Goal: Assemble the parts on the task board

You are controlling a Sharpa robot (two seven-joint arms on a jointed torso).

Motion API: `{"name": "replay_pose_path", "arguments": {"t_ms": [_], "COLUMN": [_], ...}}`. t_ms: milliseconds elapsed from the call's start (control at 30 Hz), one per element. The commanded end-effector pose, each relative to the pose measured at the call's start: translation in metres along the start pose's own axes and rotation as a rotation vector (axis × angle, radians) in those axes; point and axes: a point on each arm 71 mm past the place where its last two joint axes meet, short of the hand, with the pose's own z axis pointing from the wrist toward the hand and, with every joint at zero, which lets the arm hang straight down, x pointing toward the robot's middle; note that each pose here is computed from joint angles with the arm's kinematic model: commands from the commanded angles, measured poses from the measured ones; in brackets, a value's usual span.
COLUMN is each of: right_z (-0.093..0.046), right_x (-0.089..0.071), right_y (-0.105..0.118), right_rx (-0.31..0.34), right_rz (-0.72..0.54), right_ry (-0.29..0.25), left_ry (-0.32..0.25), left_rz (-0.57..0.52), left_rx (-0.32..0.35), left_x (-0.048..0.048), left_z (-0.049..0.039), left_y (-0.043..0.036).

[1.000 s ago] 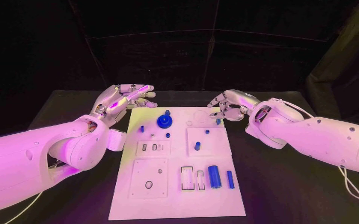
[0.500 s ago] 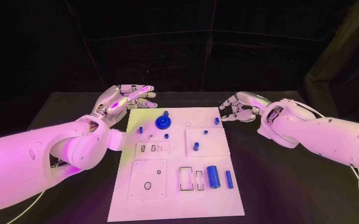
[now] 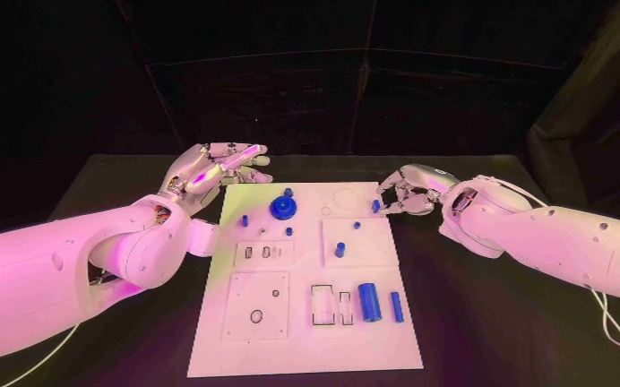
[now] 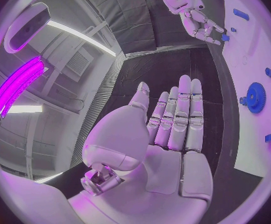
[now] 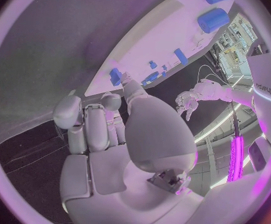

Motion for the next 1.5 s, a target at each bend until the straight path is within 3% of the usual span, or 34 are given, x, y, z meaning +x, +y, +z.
{"name": "replay_pose_path", "arguments": {"t_ms": [33, 300, 900, 1500], "right_z": [0.001, 0.004, 0.008, 0.009], "right_x": [0.004, 0.013, 0.016, 0.012], "right_y": [0.001, 0.003, 0.006, 0.008], "right_rx": [0.002, -0.002, -0.014, -0.006], "right_rz": [-0.018, -0.014, -0.009, 0.004], "right_ry": [0.005, 0.006, -0.006, -0.073], "left_ry": [0.013, 0.010, 0.009, 0.007], "left_rz": [-0.004, -0.003, -0.003, -0.003], "left_rx": [0.006, 0.004, -0.001, -0.005], "left_x": [0.0008, -0.0013, -0.0023, -0.0037], "left_z": [0.0001, -0.0009, -0.0018, -0.0027], "left_y": [-0.0011, -0.0012, -0.0012, -0.0013]}}
